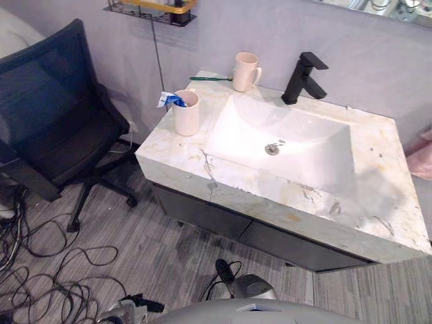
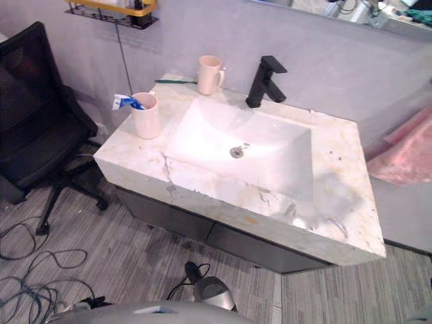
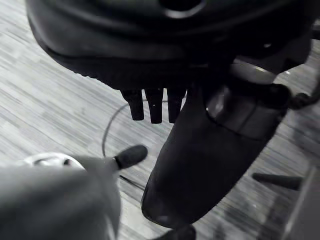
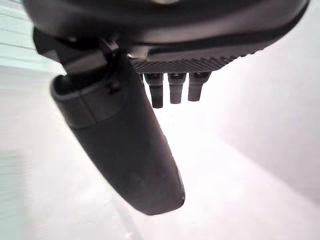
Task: Organize the bathroom.
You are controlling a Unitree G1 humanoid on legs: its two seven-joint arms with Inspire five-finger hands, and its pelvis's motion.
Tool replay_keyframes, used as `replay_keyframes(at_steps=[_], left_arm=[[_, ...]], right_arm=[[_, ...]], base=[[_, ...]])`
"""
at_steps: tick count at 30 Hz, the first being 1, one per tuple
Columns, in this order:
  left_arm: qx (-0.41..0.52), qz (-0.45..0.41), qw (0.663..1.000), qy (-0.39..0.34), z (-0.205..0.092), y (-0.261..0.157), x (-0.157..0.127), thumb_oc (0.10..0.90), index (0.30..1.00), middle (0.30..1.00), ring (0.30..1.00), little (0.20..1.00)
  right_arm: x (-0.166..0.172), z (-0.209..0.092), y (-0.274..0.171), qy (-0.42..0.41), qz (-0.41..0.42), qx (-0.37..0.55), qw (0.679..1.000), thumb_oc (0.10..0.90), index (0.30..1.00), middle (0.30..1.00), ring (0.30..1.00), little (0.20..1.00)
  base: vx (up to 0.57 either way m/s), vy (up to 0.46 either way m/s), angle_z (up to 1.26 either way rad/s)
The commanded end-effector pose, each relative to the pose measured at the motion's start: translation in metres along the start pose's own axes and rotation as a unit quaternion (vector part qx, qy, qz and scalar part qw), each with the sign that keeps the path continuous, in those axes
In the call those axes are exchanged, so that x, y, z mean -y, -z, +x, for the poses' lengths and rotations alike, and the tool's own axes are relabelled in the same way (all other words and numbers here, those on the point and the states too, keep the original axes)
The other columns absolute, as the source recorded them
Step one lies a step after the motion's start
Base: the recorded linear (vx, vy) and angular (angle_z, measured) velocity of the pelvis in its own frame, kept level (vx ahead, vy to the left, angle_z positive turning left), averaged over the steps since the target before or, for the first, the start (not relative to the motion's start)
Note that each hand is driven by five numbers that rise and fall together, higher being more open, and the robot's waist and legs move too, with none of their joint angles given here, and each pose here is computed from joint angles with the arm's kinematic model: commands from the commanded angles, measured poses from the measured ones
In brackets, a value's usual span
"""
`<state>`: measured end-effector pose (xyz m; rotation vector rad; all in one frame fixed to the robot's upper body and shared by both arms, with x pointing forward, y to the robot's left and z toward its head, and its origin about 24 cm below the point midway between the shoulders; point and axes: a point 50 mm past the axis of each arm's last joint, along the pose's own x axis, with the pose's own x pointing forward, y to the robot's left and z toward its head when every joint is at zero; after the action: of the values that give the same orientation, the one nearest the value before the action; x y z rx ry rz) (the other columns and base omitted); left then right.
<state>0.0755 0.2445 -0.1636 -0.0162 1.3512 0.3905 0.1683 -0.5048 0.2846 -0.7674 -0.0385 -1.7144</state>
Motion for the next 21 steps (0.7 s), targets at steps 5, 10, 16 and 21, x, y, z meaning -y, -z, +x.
replay_keyframes(at_steps=[5, 10, 16, 21], left_arm=[[0.016, -0.017, 1.000, -0.017, 0.000, -0.004, -0.013, 0.800, 0.900, 0.900, 0.900, 0.900], [0.025, -0.012, 1.000, -0.014, 0.000, -0.007, -0.011, 0.800, 0.900, 0.900, 0.900, 0.900], [0.040, 0.000, 0.999, -0.007, 0.000, -0.017, -0.002, 0.800, 0.900, 0.900, 0.900, 0.900], [0.044, -0.007, 0.999, -0.004, 0.000, -0.027, 0.000, 0.800, 0.900, 0.900, 0.900, 0.900]], right_arm=[[0.052, 0.027, 0.071, 0.035, -0.015, -0.161, 0.986, 0.800, 0.900, 0.900, 0.900, 0.900], [0.066, 0.011, 0.132, 0.028, -0.052, -0.274, 0.960, 0.800, 0.900, 0.900, 0.900, 0.900], [0.066, -0.075, 0.241, 0.003, -0.098, -0.479, 0.872, 0.800, 0.900, 0.900, 0.900, 0.900], [0.050, -0.139, 0.280, -0.046, -0.095, -0.551, 0.828, 0.800, 0.900, 0.900, 0.900, 0.900]], base=[[-0.05, 0.017, -0.16], [-0.04, 0.012, -0.10], [-0.04, 0.020, -0.04], [-0.07, -0.011, -0.10]])
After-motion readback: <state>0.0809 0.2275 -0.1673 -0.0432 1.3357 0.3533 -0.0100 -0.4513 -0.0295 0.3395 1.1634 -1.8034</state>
